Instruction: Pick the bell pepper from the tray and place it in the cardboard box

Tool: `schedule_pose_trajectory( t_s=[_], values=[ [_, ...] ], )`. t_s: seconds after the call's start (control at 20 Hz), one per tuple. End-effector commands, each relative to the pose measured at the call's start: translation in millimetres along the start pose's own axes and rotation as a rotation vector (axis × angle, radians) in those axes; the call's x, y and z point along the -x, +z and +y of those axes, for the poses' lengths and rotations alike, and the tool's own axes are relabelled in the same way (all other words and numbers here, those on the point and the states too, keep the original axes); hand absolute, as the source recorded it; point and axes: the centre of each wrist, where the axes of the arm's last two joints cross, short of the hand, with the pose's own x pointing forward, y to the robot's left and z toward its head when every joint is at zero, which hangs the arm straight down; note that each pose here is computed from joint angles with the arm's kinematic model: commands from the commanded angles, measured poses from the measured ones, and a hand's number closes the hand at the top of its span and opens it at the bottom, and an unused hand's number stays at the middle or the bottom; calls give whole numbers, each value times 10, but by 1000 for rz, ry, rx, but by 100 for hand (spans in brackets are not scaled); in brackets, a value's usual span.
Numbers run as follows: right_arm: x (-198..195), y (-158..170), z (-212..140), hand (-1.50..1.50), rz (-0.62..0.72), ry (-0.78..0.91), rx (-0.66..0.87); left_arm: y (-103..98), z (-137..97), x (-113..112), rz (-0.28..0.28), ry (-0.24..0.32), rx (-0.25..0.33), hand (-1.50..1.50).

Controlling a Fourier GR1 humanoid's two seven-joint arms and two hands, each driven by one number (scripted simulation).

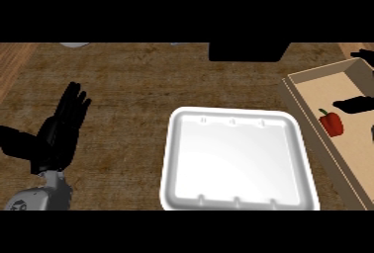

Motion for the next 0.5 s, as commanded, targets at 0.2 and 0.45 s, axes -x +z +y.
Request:
schedule_pose_trajectory(
  t_s=[0.2,0.45],
  values=[
    [6,-34,-157,-150,-51,-423,201,47,-4,-18,10,12,-8,0],
    [150,-44,-381,-150,20,-770,217,80,50,68,5,15,-25,0]
  ],
)
